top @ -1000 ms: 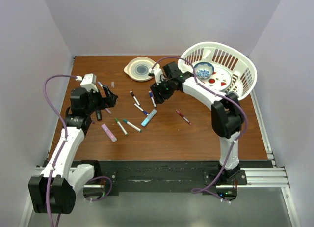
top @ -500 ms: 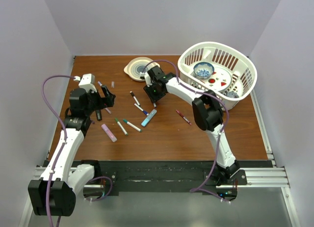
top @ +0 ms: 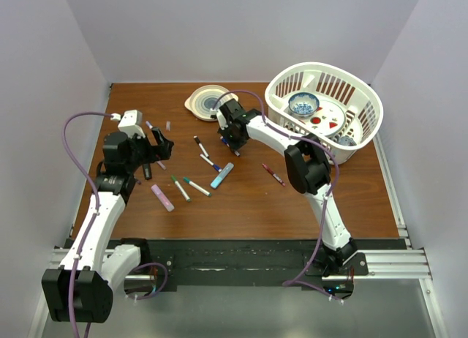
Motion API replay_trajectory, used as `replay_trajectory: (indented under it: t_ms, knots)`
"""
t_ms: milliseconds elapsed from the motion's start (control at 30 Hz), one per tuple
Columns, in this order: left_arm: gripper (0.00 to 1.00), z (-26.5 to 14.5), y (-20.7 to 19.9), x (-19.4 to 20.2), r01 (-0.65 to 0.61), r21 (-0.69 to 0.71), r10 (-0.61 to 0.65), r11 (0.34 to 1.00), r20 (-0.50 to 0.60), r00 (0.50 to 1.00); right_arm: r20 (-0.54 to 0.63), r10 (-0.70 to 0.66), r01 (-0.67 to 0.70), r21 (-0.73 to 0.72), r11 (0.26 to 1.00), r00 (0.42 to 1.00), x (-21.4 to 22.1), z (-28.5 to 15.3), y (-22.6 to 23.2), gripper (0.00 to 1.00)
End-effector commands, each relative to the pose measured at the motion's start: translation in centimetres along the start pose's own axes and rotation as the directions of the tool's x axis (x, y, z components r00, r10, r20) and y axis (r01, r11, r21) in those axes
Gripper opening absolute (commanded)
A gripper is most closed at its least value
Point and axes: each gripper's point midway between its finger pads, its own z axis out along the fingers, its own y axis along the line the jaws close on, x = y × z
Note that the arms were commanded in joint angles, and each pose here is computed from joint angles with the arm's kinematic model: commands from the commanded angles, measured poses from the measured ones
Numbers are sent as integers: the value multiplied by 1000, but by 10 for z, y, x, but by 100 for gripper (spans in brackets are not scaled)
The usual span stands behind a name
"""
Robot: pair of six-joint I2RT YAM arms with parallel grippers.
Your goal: Open the pen caps
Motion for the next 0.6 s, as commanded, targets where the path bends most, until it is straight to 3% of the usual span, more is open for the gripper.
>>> replay_trajectory:
  t_ms: [0, 133, 233, 333, 367, 400, 433, 533, 567]
  knots:
    - [96, -2, -20, -8, -10, 118, 6, 993, 35, 999, -14, 2, -2, 21, 1000, 1000, 4, -2, -2, 4]
    - [100, 1, -38, 0, 49, 227, -52, 973, 10, 999, 25, 10, -10, 1, 1000, 1000, -1, -17, -3, 0]
    - [100, 9, -55, 8, 137, 336, -137, 932, -25, 990, 98, -20, 32, -114, 993, 995, -10, -49, 10, 0]
    - [100, 10, -73, 14, 246, 450, -250, 858, -52, 967, 190, -46, 92, -239, 967, 981, -14, -89, 24, 0]
    - [100, 9, -81, 20, 345, 483, -330, 805, -120, 936, 242, -43, 107, -258, 960, 969, -21, -112, 24, 0]
    - [100, 6, -91, 8, 332, 549, -348, 767, -78, 934, 238, -37, 109, -297, 949, 971, -10, -113, 29, 0]
    - [100, 7, -93, 22, 430, 542, -418, 722, -154, 895, 262, -27, 131, -389, 912, 965, -9, -126, 44, 0]
    - [100, 8, -114, 26, 468, 580, -442, 667, -197, 875, 303, 11, 150, -504, 850, 953, 5, -149, 63, 0]
    - [100, 9, -128, 29, 472, 586, -440, 659, -209, 873, 304, 40, 155, -589, 793, 952, 10, -159, 79, 0]
